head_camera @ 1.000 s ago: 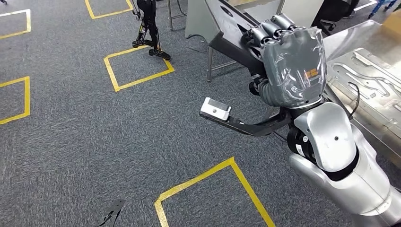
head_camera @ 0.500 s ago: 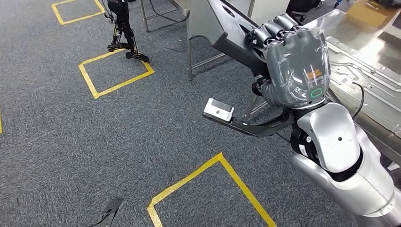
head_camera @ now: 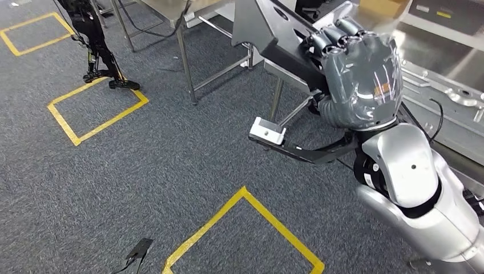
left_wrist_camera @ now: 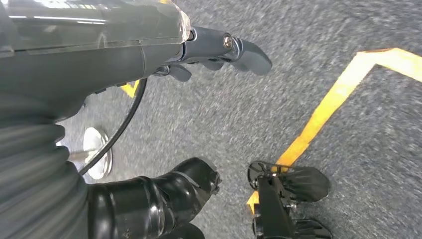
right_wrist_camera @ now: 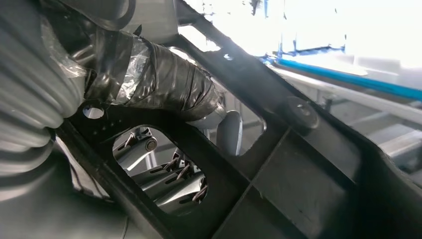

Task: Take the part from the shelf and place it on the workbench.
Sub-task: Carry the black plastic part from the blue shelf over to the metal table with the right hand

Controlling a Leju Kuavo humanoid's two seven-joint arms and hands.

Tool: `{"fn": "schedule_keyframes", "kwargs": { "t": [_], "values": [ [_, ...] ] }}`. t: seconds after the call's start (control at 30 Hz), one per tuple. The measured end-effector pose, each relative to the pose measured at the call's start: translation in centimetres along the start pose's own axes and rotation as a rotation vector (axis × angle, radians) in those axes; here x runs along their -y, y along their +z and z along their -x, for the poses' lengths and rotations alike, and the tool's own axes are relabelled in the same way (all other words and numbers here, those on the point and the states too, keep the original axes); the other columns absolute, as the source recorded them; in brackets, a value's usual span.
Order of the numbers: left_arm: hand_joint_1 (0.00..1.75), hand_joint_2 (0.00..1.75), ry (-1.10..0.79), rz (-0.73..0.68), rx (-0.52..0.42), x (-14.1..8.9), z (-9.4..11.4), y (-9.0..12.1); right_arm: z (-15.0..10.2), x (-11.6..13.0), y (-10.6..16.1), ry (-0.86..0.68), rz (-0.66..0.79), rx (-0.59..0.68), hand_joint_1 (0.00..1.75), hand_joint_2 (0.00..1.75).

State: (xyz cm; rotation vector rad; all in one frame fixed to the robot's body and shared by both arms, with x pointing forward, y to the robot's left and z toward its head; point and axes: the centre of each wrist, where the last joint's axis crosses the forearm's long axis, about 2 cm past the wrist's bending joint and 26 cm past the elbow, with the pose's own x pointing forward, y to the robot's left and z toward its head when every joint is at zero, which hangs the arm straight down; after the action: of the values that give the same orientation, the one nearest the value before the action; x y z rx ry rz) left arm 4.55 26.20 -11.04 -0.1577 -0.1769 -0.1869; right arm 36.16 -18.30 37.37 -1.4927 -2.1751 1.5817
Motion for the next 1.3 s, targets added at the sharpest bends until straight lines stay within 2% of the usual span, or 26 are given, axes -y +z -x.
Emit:
{"fn": "schedule_keyframes", "kwargs": {
  "t": [0.5, 0.73, 0.93, 1.07, 1.3],
  "values": [
    [0.0, 1.75, -0.001, 0.009, 0.009, 0.3, 0.0, 0.0, 0.9, -0.3, 0.4, 0.024, -0.027, -0.009, 1.75, 1.75],
    [0.0, 1.75, -0.005, 0.01, 0.022, 0.3, -0.6, -0.1, 1.2, 0.1, 0.1, 0.036, -0.017, -0.014, 1.75, 1.75],
    [0.0, 1.75, -0.006, 0.01, 0.006, 0.4, 0.3, 0.0, 0.9, -0.3, 0.4, 0.03, -0.03, -0.014, 1.75, 1.75],
    [0.0, 1.75, 0.001, 0.004, -0.017, 0.2, 1.4, 0.1, -0.2, -1.3, 0.8, 0.03, -0.056, -0.018, 1.75, 1.75],
    [0.0, 1.75, 0.006, -0.001, -0.002, 0.3, 1.1, 0.0, -1.1, -1.7, 0.9, 0.089, -0.055, -0.032, 1.75, 1.75]
  ]
}}
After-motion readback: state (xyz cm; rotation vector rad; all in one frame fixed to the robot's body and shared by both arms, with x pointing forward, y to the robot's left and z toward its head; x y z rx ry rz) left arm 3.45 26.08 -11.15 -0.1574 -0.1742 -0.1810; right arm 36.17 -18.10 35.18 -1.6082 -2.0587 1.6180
